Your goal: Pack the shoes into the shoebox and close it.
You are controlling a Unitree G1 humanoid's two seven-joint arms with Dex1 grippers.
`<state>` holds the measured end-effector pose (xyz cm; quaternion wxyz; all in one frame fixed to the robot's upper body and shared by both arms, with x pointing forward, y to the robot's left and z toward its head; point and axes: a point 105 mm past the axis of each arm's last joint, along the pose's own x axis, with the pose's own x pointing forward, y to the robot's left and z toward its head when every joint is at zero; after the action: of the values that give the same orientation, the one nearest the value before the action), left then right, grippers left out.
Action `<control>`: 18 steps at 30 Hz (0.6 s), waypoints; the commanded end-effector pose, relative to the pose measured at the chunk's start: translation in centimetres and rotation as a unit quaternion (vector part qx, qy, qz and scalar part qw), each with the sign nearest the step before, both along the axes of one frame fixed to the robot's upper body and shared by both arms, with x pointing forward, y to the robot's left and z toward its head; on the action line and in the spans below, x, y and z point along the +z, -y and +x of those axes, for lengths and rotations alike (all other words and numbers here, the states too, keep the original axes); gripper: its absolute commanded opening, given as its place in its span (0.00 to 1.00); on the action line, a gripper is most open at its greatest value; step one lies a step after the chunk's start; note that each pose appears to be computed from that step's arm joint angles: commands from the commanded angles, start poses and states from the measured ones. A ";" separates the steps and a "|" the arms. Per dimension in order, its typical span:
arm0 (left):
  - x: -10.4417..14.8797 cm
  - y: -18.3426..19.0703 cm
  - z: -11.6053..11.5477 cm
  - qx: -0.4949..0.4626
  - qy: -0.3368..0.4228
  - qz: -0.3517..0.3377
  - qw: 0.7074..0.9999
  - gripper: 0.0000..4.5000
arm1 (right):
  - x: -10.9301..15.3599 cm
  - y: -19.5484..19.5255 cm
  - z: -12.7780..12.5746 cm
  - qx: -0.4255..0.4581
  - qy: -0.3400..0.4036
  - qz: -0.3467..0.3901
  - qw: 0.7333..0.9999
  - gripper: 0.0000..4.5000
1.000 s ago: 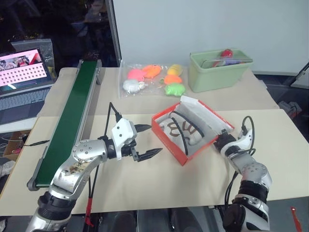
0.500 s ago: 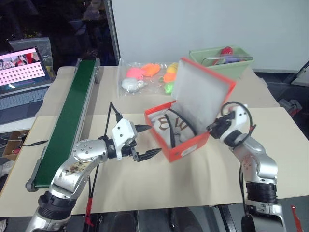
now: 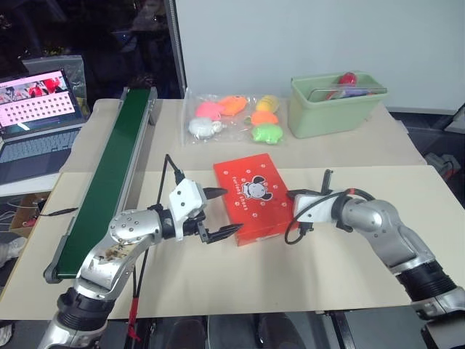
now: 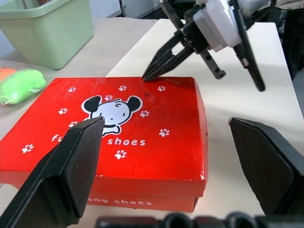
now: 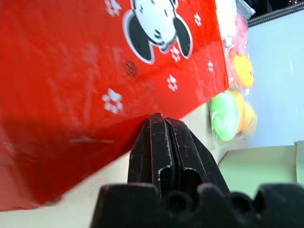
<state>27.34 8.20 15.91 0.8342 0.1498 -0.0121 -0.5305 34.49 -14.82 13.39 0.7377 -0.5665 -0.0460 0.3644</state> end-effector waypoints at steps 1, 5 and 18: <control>0.8 -0.3 0.0 -0.001 0.015 0.002 1.000 1.00 | 4.1 -1.9 0.1 0.022 0.016 0.067 0.997 0.02; 0.8 -0.6 0.1 0.003 0.014 0.005 1.000 1.00 | 6.3 -4.7 -0.2 0.038 -0.072 0.202 0.976 0.02; 0.9 -0.7 0.2 0.012 0.021 0.004 1.000 1.00 | 1.1 -9.0 2.2 -0.046 -0.316 0.359 0.877 0.02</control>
<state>27.68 8.84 15.87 0.8391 0.1579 -0.0064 -0.5204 36.36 -5.75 13.64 0.8811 -0.0964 0.1105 0.4496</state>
